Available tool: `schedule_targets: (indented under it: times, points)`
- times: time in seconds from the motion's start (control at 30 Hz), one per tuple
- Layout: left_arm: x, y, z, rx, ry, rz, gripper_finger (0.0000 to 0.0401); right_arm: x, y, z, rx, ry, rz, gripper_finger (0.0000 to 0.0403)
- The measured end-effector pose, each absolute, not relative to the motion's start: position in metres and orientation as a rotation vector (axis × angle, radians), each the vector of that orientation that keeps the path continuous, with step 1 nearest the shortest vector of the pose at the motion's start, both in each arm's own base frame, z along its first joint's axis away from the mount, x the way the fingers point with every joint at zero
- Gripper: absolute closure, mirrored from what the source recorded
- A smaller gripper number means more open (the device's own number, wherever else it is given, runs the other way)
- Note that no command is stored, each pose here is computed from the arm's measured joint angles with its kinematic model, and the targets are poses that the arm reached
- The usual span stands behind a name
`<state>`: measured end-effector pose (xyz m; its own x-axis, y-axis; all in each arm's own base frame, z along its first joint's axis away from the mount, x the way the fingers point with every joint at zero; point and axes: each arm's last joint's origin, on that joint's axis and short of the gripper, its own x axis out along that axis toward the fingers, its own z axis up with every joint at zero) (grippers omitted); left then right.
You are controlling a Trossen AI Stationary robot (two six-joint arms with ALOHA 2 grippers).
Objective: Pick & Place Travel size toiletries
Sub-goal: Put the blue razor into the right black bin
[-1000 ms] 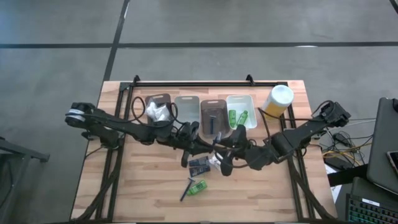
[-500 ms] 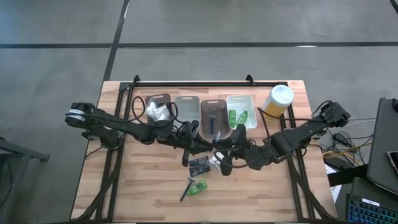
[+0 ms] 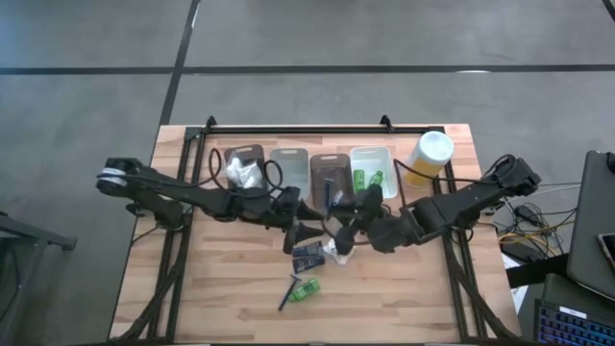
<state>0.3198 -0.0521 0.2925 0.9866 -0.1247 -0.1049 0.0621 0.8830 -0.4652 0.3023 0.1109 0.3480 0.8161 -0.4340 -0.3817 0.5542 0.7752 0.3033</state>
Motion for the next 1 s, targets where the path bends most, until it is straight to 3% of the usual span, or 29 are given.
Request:
schedule_targets:
  times: [0.27,0.63,1.0]
  points:
    - [0.285,-0.042,0.297,-0.391,0.343,0.083,0.0129,0.300,0.068,0.326,0.611,0.482,-0.725,0.0373]
    - [0.228,-0.029,0.316,-0.310,0.444,0.253,0.0145,0.315,-0.026,0.295,0.775,0.556,-0.852,0.0366]
    - [0.212,-0.026,0.314,-0.267,0.497,0.271,0.0166,0.345,-0.069,0.223,0.941,0.791,-0.922,0.0365]
